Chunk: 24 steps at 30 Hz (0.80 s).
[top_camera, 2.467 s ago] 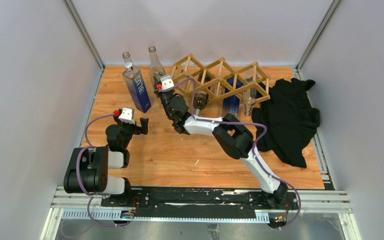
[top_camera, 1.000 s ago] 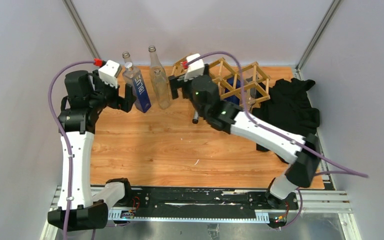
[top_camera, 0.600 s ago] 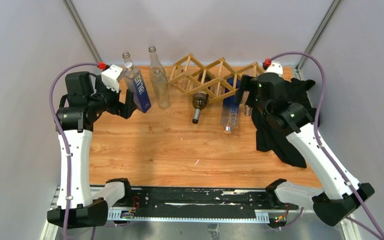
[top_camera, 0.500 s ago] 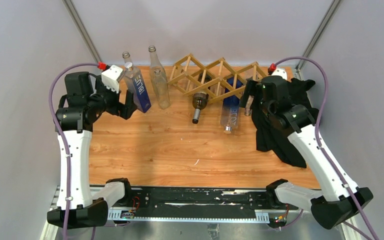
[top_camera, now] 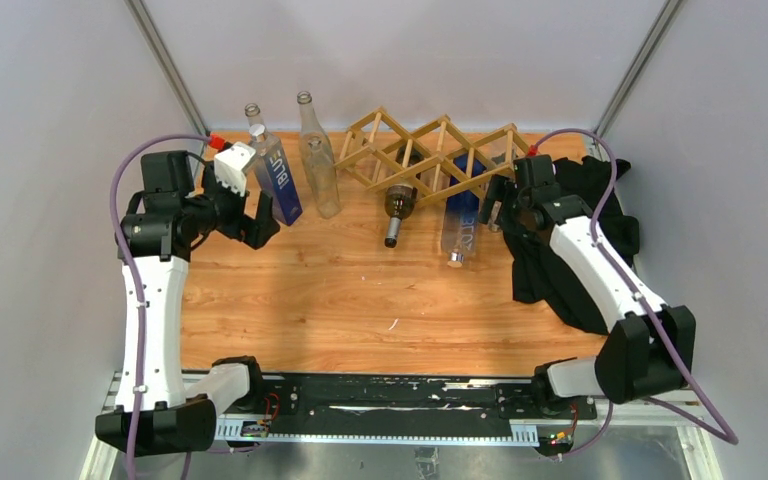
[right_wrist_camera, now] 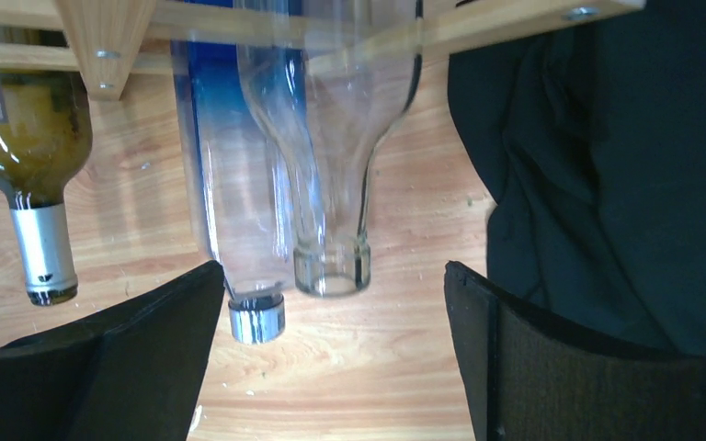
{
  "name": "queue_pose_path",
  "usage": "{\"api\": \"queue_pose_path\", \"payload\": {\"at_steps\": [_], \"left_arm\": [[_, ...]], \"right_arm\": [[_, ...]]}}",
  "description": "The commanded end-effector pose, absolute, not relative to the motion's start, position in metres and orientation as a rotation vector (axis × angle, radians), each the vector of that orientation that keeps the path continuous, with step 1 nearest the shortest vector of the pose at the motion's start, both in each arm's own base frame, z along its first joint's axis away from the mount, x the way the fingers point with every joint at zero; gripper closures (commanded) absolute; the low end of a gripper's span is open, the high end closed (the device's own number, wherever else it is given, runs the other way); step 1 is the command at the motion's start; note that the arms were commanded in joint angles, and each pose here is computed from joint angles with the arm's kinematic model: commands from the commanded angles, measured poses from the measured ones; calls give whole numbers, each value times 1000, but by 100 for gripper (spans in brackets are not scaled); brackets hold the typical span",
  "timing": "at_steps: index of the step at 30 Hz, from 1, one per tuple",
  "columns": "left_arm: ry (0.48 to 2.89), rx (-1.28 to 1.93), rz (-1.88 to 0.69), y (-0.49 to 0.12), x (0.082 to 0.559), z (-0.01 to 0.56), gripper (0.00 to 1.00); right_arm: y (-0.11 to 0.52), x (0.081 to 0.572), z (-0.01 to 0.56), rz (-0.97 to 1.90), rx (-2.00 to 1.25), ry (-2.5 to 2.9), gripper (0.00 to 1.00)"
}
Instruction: Take the wine bottle off the wine rack
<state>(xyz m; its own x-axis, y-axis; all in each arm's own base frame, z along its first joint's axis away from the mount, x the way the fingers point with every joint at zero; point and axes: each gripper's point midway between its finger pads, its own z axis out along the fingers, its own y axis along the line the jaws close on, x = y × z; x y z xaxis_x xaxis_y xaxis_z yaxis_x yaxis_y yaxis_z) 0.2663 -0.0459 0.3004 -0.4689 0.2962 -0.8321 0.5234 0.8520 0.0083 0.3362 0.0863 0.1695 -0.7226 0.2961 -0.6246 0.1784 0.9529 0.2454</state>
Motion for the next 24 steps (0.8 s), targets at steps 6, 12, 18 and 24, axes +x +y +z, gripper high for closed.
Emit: {"api": "queue_pose_path", "payload": {"at_steps": [6,12,18,24], "left_arm": [[2162,648,-478,-60,268,266,0],[2175,692,-515,-63,269,252,0],[2174,717,-520,-64,266,246,0],[2162,746,-536,-67,259,241,0]], "right_arm": [[85,377,143,313,369,2387,18],[86,383,138,344,365,2353,27],[85,386,138,358,367,2300,39],[90,393,146,402,372,2249,52]]}}
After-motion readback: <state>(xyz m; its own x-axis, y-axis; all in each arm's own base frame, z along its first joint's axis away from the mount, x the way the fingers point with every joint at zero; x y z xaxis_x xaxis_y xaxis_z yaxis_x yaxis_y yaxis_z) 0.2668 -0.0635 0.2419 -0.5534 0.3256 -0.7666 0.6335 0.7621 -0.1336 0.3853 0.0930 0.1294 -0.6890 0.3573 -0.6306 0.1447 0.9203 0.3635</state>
